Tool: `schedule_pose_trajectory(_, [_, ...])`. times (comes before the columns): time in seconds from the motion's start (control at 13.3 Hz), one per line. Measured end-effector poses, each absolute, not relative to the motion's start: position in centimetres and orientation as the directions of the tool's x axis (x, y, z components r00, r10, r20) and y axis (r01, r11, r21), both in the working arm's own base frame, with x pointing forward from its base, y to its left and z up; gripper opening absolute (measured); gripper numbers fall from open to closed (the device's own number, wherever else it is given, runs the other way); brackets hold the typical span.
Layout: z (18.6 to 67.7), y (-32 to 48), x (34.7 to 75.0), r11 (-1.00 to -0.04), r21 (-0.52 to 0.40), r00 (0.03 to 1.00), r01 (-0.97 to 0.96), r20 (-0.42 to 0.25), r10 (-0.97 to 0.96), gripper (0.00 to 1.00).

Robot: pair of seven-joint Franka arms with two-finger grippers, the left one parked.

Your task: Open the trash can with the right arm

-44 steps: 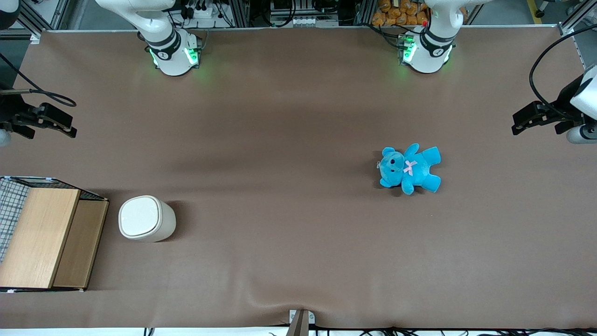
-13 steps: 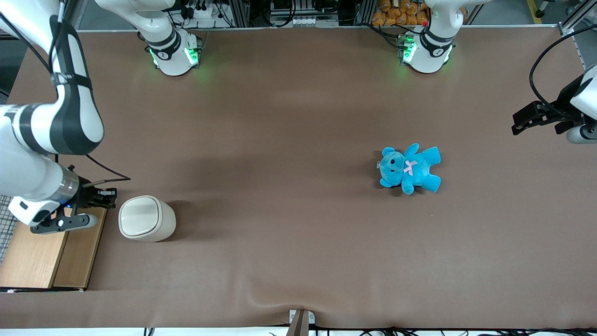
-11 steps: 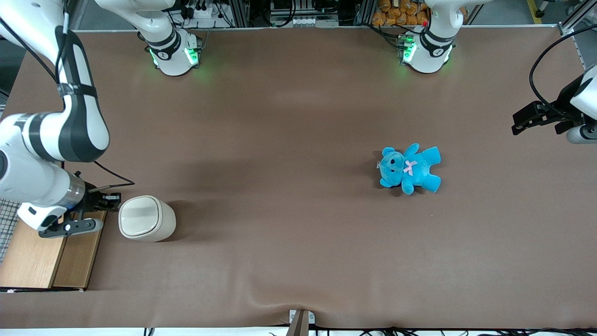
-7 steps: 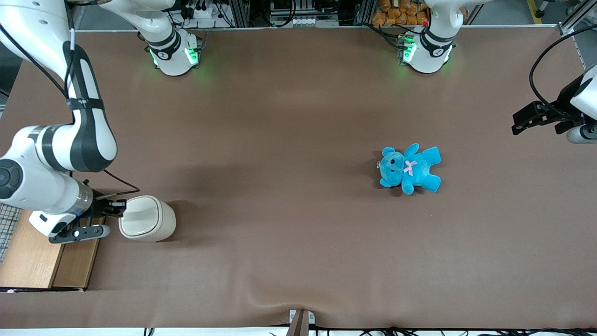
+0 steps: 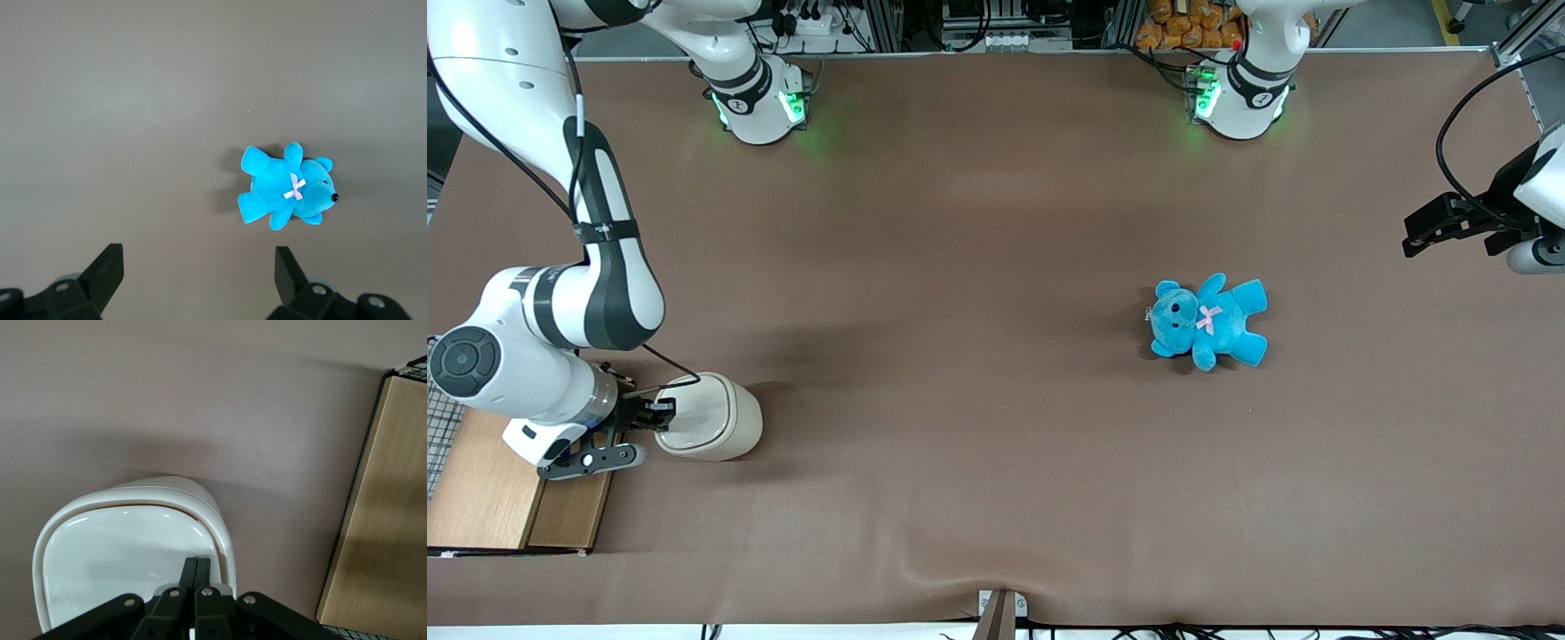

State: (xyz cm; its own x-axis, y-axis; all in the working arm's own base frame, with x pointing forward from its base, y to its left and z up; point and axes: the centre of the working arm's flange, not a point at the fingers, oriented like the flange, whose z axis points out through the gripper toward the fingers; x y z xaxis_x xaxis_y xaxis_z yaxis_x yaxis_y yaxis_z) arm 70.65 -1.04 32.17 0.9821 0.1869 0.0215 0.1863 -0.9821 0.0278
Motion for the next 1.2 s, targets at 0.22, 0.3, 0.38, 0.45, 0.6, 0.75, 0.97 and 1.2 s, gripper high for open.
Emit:
schedule_pose_trajectory(0.22, [31.9, -1.3, 70.6, -0.982, 0.027, 0.982, 0.186, 0.018, 0.187, 0.01])
schedule_pose_trajectory(0.3, [31.6, -1.3, 70.6, -0.982, 0.027, 0.982, 0.185, 0.013, 0.186, 0.01])
schedule_pose_trajectory(0.38, [31.4, -1.3, 70.7, -0.982, 0.027, 0.983, 0.185, 0.012, 0.186, 0.01])
schedule_pose_trajectory(0.45, [31.3, -1.3, 70.7, -0.982, 0.027, 0.983, 0.185, 0.013, 0.186, 0.01])
schedule_pose_trajectory(0.6, [31.3, -1.3, 70.7, -0.982, 0.027, 0.982, 0.186, 0.013, 0.186, 0.01])
schedule_pose_trajectory(0.75, [31.6, -1.2, 70.8, -0.982, 0.027, 0.982, 0.189, 0.013, 0.19, 0.01])
schedule_pose_trajectory(0.97, [33.8, -0.1, 70.8, -0.979, 0.013, 0.978, 0.204, -0.042, 0.203, 0.01])
schedule_pose_trajectory(1.2, [38.7, 0.9, 70.6, -0.976, -0.005, 0.97, 0.216, -0.117, 0.215, 0.01])
